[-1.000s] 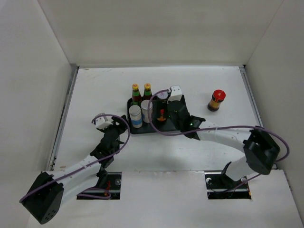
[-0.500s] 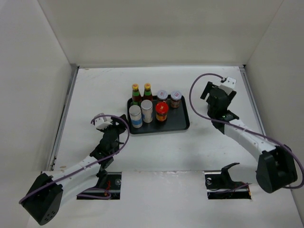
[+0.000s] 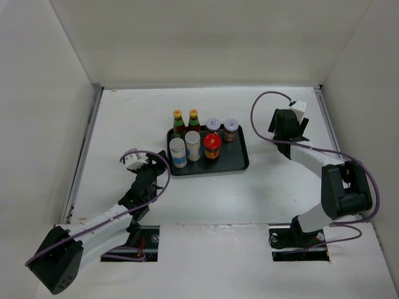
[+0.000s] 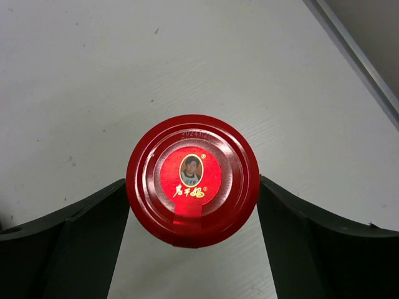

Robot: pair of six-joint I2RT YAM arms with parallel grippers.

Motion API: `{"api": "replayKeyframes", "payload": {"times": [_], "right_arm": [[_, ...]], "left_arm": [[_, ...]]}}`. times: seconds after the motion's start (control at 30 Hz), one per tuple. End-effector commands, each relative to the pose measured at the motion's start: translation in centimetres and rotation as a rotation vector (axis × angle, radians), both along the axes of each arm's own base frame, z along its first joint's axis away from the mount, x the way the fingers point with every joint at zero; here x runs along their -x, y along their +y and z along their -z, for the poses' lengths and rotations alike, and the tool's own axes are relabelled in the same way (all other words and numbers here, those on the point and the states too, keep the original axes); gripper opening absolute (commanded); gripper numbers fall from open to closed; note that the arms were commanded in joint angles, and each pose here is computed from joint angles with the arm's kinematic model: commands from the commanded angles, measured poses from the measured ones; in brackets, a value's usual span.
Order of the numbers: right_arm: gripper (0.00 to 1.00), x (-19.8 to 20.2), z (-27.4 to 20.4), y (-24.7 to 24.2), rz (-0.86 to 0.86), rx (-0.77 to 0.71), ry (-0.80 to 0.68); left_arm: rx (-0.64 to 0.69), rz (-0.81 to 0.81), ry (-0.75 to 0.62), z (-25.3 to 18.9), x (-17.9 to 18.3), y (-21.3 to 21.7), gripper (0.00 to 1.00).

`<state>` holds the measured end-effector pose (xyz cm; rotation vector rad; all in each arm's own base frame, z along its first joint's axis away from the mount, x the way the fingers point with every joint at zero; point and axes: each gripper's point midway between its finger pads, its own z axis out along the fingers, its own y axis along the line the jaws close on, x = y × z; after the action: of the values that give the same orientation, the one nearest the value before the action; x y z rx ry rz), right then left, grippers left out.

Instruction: Organize the condiment bottles

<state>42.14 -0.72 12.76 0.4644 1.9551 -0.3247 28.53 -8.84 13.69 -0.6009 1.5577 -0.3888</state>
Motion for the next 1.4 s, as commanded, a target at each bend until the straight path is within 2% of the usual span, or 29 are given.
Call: {"api": "replayKeyframes", "payload": {"times": [0.0, 0.17, 0.2, 0.3, 0.4, 0.53, 0.7, 0.9, 1.0, 1.17, 1.27, 1.37], "right_arm": [[0.81, -2.5, -3.1, 0.1, -0.011, -0.042, -0.12], [0.58, -2.3, -3.7, 0.3, -0.019, -0.066, -0.144], [0.56, -2.1, -4.4, 0.2, -0.012, -0.067, -0.161], [0.56, -1.0, -7.6, 0.8, -0.028, -0.073, -0.253], [0.55, 0.2, -11.2, 3.7, -0.119, -0.101, -0.325], [0.56, 2.4, -13.5, 8.6, -0.266, -0.138, -0.35], [0.57, 4.1, -13.1, 14.6, -0.415, -0.198, -0.344], [0.58, 4.4, -10.5, 20.9, -0.557, -0.228, -0.293], [0.58, 4.0, -9.1, 22.8, -0.591, -0.213, -0.266], [0.59, 3.5, -7.2, 23.4, -0.587, -0.19, -0.23], [0.65, 3.5, -6.2, 23.6, -0.592, -0.176, -0.209], [0.83, 3.8, -5.6, 24.0, -0.596, -0.176, -0.199]], "left_arm": [[0.026, 0.004, -0.036, -0.9, -0.2, -0.2, 0.64], [0.031, 0.002, -0.042, -1.1, -0.1, -0.1, 0.64], [0.031, 0.002, -0.041, -1.1, -0.1, -0.1, 0.64], [0.032, 0.007, -0.046, -1.3, -0.1, -0.3, 0.64], [0.031, 0.004, -0.039, -1.1, -0.2, -0.2, 0.64], [0.032, 0.004, -0.041, -1.2, -0.2, -0.2, 0.65], [0.037, 0.008, -0.04, -1.1, -0.3, -0.3, 0.68], [0.056, -0.018, -0.049, -1.5, -0.4, 0.3, 0.84], [0.059, -0.055, -0.065, -1.9, -0.3, 1.5, 0.99], [0.063, -0.093, -0.055, -1.5, -0.2, 2.8, 1.0], [0.059, -0.109, -0.025, -0.7, -0.6, 3.1, 1.0], [0.051, -0.106, 0.013, 0.1, -0.8, 2.9, 1.0]]}}
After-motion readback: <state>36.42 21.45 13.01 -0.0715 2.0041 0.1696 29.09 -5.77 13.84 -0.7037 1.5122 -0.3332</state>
